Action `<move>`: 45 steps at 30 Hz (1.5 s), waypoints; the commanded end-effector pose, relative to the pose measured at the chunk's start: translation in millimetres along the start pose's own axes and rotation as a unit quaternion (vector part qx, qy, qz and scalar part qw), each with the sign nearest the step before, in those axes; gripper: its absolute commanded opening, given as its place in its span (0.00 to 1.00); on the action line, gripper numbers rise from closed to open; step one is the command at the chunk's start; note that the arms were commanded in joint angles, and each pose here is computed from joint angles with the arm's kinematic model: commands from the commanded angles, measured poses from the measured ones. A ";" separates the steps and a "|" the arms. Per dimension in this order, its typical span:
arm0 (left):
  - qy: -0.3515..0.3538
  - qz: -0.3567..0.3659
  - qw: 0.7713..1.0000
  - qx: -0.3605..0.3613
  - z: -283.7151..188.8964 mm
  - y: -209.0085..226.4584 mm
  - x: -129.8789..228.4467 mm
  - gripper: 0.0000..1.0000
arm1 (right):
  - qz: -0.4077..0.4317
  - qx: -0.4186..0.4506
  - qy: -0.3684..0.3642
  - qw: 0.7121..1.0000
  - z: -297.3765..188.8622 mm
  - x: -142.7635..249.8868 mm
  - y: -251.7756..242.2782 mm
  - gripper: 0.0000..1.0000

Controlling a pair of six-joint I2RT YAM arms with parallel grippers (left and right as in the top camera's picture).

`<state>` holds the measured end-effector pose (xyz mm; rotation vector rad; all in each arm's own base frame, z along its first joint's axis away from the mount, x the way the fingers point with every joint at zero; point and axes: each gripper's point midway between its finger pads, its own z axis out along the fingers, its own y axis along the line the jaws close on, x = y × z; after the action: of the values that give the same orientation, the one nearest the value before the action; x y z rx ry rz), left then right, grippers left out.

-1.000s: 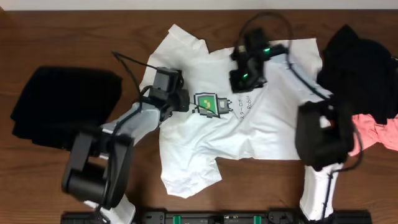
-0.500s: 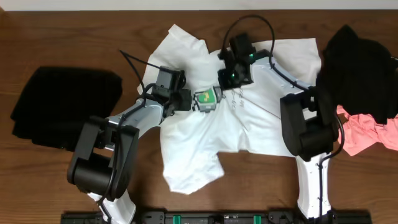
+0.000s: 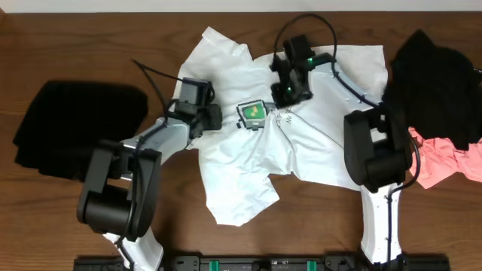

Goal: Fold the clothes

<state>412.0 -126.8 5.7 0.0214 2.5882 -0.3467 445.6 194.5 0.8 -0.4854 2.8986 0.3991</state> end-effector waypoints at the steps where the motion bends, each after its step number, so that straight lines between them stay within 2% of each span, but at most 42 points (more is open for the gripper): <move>1: -0.020 0.004 1.000 -0.023 -1.7 20.6 -15.6 0.06 | -0.015 0.008 -0.011 1.000 -41.0 1.9 3.2 0.04; 8: -0.072 -0.008 0.997 -0.026 1.8 38.4 -41.6 0.06 | -0.030 -0.050 -0.046 0.997 -112.0 4.0 44.2 0.07; 15: -0.041 -0.011 0.999 -0.029 35.6 47.5 -18.1 0.06 | -0.024 -0.043 0.018 0.999 -115.8 38.5 52.8 0.06; 20: -0.022 -0.004 0.999 -0.036 58.9 57.8 -7.4 0.06 | -0.032 -0.042 0.025 0.998 -115.2 42.2 55.6 0.06; 27: -0.059 -0.001 0.997 -0.055 84.6 89.4 -57.9 0.06 | -0.060 -0.041 0.034 0.997 -112.3 47.7 68.2 0.06; 31: -0.078 -0.017 0.995 -0.065 84.6 110.8 -90.2 0.06 | -0.066 0.031 0.055 0.996 -109.2 57.0 51.9 0.05; 35: -0.088 -0.021 0.993 -0.076 75.4 128.2 -111.6 0.06 | -0.011 0.096 0.055 0.994 -109.8 58.8 24.8 0.02; 40: -0.077 -0.015 0.994 -0.082 69.4 136.4 -117.4 0.06 | 0.075 0.110 0.048 0.990 -106.3 61.3 -4.2 0.02; 45: -0.064 -0.012 0.994 -0.084 69.5 136.7 -112.8 0.06 | 0.127 0.113 0.089 0.981 -89.4 94.1 -33.6 0.01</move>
<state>567.9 -16.9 4.3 -0.0887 2.4009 -0.1919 369.7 130.5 76.1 -0.2540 3.0672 0.1053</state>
